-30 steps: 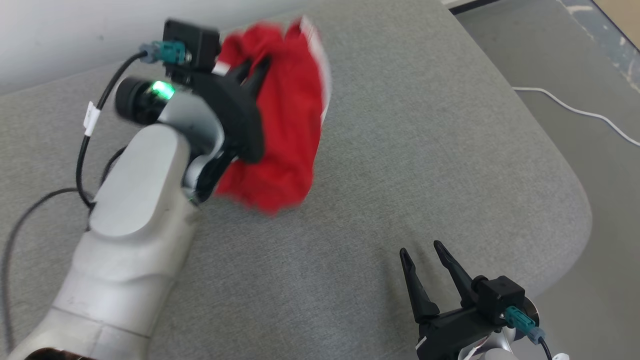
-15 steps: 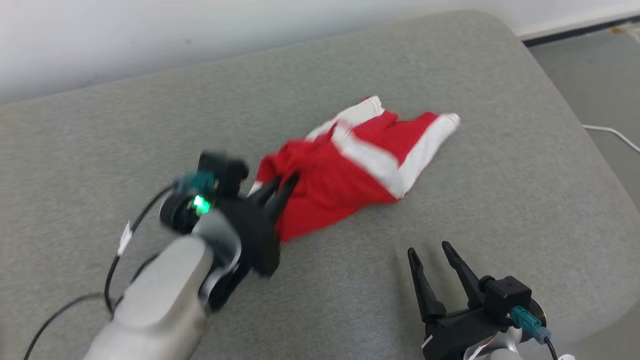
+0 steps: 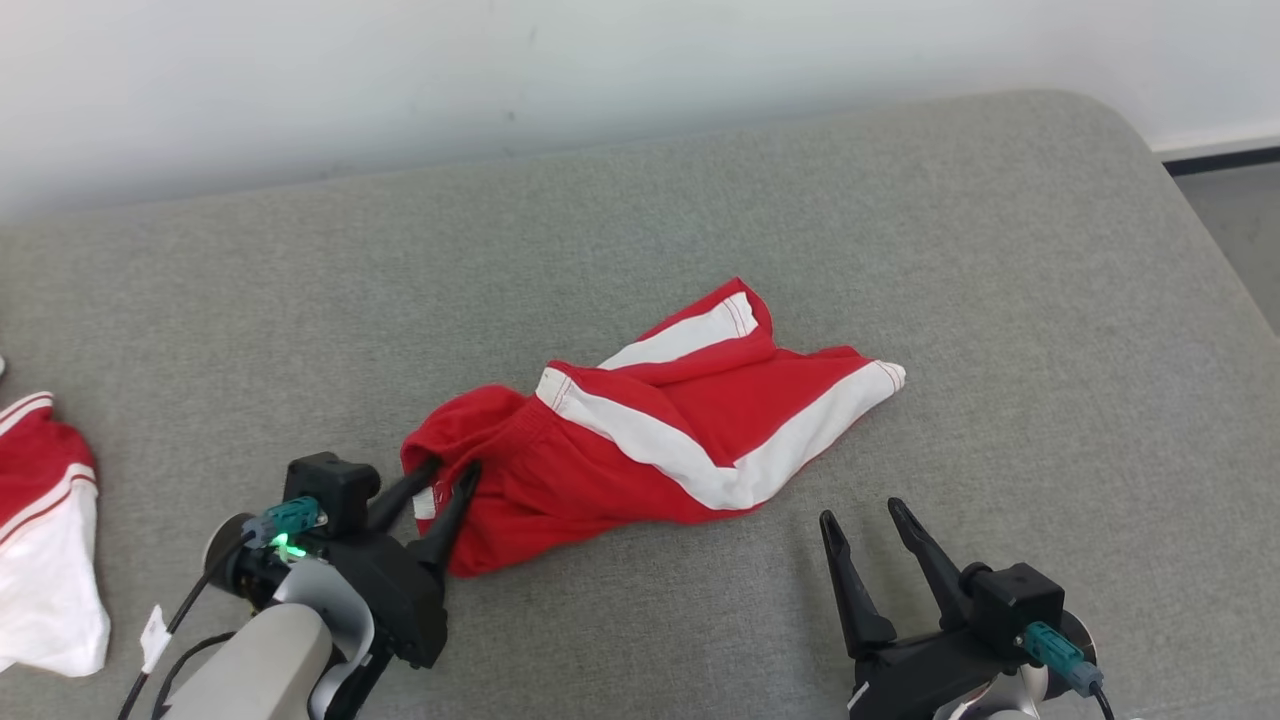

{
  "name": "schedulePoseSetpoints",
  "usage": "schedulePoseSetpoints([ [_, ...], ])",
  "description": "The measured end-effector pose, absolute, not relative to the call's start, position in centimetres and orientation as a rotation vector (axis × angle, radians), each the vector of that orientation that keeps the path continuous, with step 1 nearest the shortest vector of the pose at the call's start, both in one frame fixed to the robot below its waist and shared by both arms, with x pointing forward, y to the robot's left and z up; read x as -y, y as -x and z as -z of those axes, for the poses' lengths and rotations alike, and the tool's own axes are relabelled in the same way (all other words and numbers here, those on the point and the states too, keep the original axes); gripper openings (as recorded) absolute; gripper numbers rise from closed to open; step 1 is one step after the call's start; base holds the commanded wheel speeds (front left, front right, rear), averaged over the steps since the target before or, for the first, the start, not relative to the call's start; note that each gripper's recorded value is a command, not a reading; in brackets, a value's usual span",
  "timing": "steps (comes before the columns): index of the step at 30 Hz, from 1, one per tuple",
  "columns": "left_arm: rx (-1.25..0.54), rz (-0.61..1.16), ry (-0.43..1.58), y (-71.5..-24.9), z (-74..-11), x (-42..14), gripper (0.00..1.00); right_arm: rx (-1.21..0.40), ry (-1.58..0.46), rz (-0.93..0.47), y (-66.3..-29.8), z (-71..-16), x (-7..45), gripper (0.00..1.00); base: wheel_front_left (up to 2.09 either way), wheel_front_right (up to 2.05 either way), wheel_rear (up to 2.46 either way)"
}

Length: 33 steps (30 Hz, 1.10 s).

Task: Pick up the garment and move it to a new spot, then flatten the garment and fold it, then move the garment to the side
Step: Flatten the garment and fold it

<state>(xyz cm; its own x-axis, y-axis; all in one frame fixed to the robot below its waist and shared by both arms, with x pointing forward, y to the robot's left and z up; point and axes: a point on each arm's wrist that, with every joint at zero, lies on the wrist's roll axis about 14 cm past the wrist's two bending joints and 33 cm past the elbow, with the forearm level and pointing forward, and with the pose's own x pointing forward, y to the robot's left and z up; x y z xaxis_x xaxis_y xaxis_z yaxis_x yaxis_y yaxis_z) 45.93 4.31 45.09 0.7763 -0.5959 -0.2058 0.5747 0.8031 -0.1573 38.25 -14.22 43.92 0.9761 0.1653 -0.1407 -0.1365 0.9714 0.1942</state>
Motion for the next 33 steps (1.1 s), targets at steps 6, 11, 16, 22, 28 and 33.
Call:
schedulePoseSetpoints([
  [6, -0.244, 0.499, 0.117, -46.6, -45.9, -7.0, 1.0, -0.14, -0.192, -0.184, -38.0, -44.6, 13.2, 1.0, 0.0, 0.0, 0.0],
  [11, -0.229, 0.471, 0.261, -46.9, -49.4, -6.4, 1.0, -0.131, -0.192, -0.2, -37.5, -45.2, 12.7, 1.0, 0.0, 0.0, 0.0],
  [16, -0.326, 0.52, 0.227, -46.7, -50.1, -4.7, 1.0, -0.126, -0.195, -0.209, -37.2, -45.4, 12.4, 1.0, 0.0, 0.0, 0.0],
  [22, -0.459, 0.554, 0.187, -47.5, -49.3, -2.3, 1.0, -0.13, -0.204, -0.182, -36.8, -45.3, 13.2, 1.0, 0.0, 0.0, 0.0],
  [28, -0.538, 0.595, 0.159, -48.1, -48.0, 0.4, 1.0, -0.134, -0.203, -0.134, -36.6, -45.0, 14.7, 1.0, 0.0, 0.0, 0.0],
  [33, -0.598, 0.602, 0.138, -48.3, -46.4, 1.3, 1.0, -0.144, -0.202, -0.101, -36.3, -44.5, 15.8, 1.0, 0.0, 0.0, 0.0],
])
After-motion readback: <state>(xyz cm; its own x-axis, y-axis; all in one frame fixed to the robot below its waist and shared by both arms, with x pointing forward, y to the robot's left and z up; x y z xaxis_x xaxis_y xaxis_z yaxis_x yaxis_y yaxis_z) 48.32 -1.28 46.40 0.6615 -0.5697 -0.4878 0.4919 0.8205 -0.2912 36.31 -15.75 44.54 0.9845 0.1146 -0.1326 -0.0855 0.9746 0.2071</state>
